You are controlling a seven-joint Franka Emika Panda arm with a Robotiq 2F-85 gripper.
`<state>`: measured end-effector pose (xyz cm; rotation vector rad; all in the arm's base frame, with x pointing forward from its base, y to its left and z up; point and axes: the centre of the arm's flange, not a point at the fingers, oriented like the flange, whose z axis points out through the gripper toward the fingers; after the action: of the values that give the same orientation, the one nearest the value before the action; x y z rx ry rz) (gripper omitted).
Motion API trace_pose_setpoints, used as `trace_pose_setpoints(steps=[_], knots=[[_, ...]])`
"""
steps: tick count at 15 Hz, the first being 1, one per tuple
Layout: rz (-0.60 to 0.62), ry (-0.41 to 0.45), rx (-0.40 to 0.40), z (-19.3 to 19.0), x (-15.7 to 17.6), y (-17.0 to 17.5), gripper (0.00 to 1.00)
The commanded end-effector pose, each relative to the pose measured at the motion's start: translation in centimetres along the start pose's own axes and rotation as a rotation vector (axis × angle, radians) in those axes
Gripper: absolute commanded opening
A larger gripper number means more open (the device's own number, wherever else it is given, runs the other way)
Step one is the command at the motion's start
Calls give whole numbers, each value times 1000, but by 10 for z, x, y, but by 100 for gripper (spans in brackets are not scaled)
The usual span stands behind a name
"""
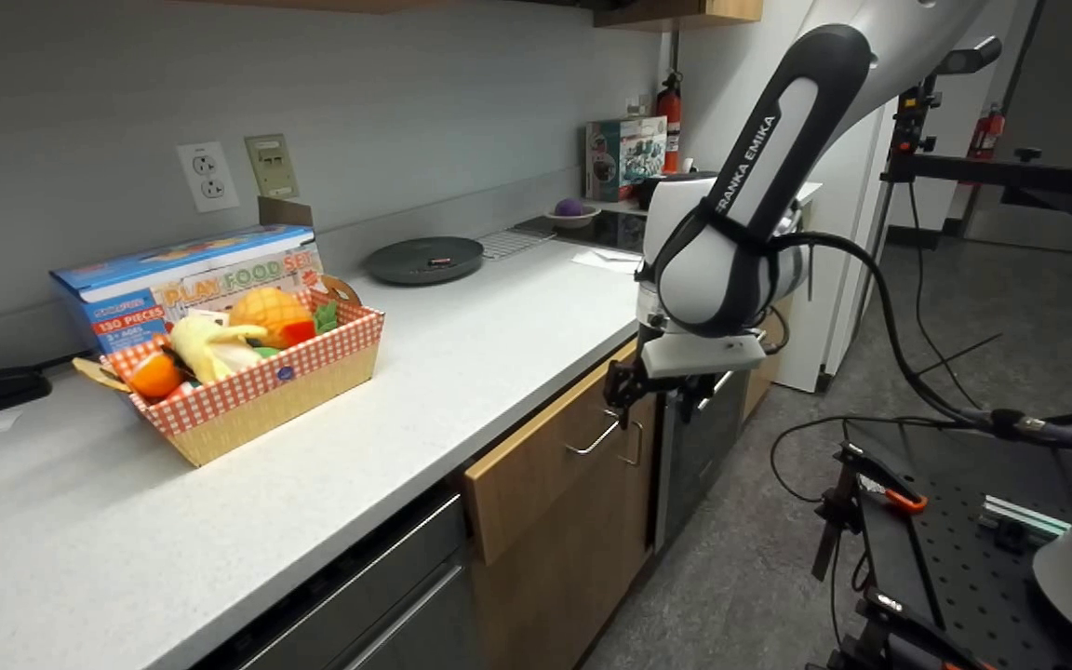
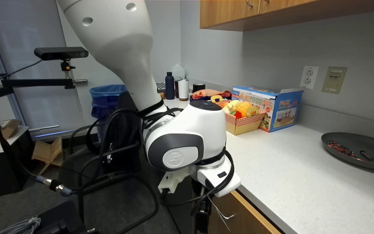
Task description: Open the top drawer of the kitchen unit,remove the orange cup and close it
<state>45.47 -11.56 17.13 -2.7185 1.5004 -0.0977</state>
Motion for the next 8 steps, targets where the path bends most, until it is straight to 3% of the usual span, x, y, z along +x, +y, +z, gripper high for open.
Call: trace_pose_setpoints(steps=[1, 8], knots=[[58, 20, 46, 10, -3, 5, 100], [135, 101, 112, 19, -4, 9, 100]])
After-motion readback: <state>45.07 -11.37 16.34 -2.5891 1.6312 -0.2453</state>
